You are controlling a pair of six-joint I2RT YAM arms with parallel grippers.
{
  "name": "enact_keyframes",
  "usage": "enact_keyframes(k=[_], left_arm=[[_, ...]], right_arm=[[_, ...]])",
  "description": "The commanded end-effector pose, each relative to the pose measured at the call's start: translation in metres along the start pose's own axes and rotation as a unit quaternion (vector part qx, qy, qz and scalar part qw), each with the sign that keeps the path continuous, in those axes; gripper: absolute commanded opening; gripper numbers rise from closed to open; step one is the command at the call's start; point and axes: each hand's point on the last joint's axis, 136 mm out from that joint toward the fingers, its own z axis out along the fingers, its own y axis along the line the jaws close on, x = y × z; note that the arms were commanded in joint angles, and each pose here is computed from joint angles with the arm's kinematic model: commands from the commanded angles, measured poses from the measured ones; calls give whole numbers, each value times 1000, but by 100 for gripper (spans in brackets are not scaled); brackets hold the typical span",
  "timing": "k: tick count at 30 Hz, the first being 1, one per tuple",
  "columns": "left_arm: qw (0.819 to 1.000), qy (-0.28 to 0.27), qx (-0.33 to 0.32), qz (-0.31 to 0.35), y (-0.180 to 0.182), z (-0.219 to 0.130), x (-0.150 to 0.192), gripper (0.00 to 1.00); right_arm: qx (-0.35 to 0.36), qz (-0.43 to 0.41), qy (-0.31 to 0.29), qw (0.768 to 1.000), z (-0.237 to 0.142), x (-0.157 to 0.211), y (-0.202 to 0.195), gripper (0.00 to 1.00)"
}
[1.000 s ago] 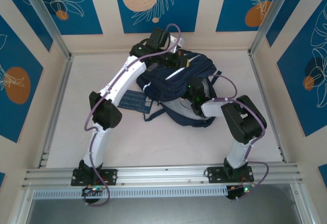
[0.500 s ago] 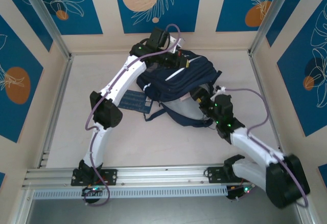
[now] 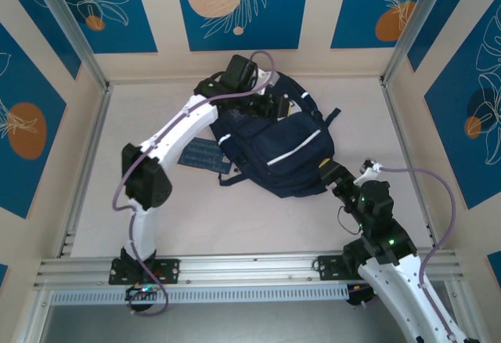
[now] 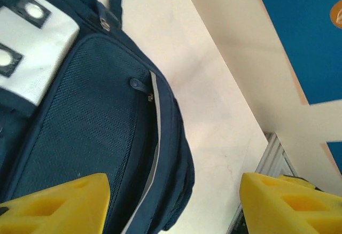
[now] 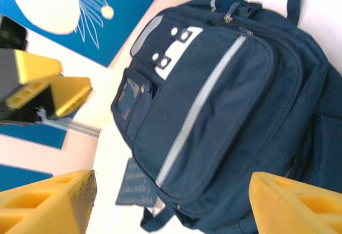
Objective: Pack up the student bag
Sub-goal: Close the student bag at the top-center of the table, then rotate the book at the center of the table.
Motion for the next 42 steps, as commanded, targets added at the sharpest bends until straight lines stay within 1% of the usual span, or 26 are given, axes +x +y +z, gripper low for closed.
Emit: enact_keyframes(k=[1,2,3,6,10,11,12,13,16,19,21,25,26,28,31,35,40,42], left_arm=[[993,-99,-70,9,15,-54,-24,68],[989,-110,-96,-10,33,-60,-23,69],[984,-120,-128,-42,61,-68,-19,70],[960,-133,-202,-141,137,-88,-4,72],[905,-134,-287,-285,228,-108,21,73],[898,-130,-291,-303,242,-108,23,74],[894,-125,-286,-322,256,-105,25,74],[894,-122,-274,-333,266,-99,23,74],[894,-116,-260,-347,292,-80,16,70],[888,-95,-276,-356,317,-63,15,66],[879,-86,-293,-365,331,-55,17,64],[869,-74,-302,-385,350,-39,29,64],[865,-69,-306,-391,354,-37,33,64],[849,-56,-322,-415,361,-36,51,64],[832,-52,-323,-447,363,-32,76,63],[822,-62,-313,-472,364,-28,98,63],[814,-43,-314,-487,361,-27,120,62],[807,-40,-319,-495,357,-32,130,61]], right_arm=[[-34,-51,58,996,-1,12,24,76],[-34,-54,73,995,1,16,26,76],[-34,-58,86,994,4,20,27,76],[-32,-66,113,991,14,33,28,74],[-30,-72,153,985,28,56,30,70],[-28,-73,163,984,31,61,30,69],[-27,-75,173,982,33,67,31,68],[-27,-75,181,980,36,71,32,67],[-31,-78,196,977,38,81,36,64],[-26,-76,198,977,37,84,31,61],[-21,-72,196,978,35,85,26,59],[-18,-64,191,979,28,86,16,55],[-17,-62,191,980,27,87,14,54],[-14,-58,185,981,24,85,11,53],[-17,-54,182,982,23,84,10,51],[-30,-49,182,982,24,83,16,50],[-39,-44,190,980,21,85,20,50],[-36,-41,193,980,19,86,18,49]])
